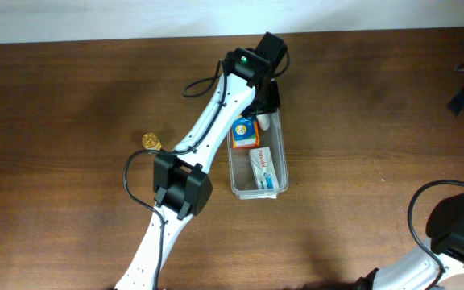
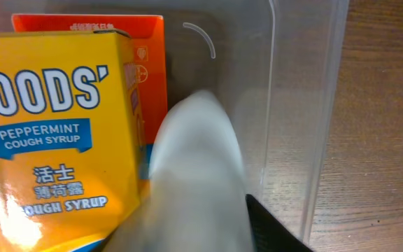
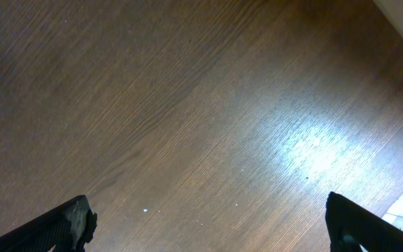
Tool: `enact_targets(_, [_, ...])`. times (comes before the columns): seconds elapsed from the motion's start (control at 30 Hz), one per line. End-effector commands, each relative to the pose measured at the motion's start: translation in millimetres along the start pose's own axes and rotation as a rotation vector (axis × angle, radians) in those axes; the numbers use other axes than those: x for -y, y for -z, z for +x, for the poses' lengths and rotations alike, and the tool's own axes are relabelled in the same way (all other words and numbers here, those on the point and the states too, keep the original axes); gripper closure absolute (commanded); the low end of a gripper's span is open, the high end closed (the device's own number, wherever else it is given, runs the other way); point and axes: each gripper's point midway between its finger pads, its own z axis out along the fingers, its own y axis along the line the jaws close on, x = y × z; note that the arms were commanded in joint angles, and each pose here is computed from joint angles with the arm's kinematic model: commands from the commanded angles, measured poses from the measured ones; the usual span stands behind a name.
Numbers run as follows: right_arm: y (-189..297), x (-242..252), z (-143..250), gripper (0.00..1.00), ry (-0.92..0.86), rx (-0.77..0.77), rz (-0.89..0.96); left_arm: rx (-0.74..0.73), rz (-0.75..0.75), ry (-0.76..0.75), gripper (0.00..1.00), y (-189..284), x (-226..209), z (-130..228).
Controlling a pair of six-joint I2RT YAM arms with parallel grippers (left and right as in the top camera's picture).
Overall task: Pack container
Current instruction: 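Open the left gripper to release the bottle upright in the container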
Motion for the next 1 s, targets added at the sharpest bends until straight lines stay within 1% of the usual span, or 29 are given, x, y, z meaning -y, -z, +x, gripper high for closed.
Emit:
enact_targets(0.0, [0.3, 0.9, -0.1, 0.02, -0.013, 0.003, 0.002, 0.002, 0.011, -0.004, 0.59, 2.8, 4.1, 1.2])
enact_targets(0.4, [0.4, 0.9, -0.2, 0.02, -0.013, 0.003, 0.002, 0.004, 0.014, -0.004, 0.59, 3.0, 4.9, 0.5])
enact_targets(0.6, [0.4, 0.9, -0.2, 0.02, -0.013, 0.003, 0.002, 0.006, 0.039, -0.006, 0.59, 4.4, 9.8, -0.5])
enact_targets(0.97, [0.3, 0.9, -0.1, 0.02, -0.013, 0.003, 0.002, 0.082, 0.093, -0.031, 0.58, 29.6, 20.8, -17.0])
